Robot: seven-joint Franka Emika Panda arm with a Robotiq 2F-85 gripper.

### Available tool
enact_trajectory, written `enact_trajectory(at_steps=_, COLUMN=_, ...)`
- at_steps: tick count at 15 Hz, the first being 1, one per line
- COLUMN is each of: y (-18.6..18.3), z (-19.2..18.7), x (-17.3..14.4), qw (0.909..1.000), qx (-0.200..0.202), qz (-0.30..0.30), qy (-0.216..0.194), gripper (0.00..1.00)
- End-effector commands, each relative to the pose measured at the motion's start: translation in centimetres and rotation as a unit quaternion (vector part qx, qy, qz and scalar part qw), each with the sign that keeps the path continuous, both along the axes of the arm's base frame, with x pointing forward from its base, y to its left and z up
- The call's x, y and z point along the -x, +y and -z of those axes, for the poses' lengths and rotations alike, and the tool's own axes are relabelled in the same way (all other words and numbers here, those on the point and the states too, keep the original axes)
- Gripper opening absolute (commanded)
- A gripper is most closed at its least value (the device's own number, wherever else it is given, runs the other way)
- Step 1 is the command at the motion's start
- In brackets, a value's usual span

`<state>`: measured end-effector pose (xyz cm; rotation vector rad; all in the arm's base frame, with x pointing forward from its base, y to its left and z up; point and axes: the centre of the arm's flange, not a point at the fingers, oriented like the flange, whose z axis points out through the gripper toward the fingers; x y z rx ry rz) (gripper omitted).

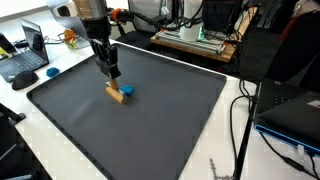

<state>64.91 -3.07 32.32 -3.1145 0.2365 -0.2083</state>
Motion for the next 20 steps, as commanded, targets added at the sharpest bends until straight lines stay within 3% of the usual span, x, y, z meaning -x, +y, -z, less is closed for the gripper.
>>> enact_trajectory(at_steps=1, y=0.3, z=-2.5, x=2.4, qw=0.9999, qx=-0.002, qz=-0.002, qy=0.014, gripper=0.21)
enact_trajectory(at_steps=20, y=0.6, z=2.2, x=2.7, qw=0.9954, qx=0.004, qz=-0.019, qy=0.094, gripper=0.21)
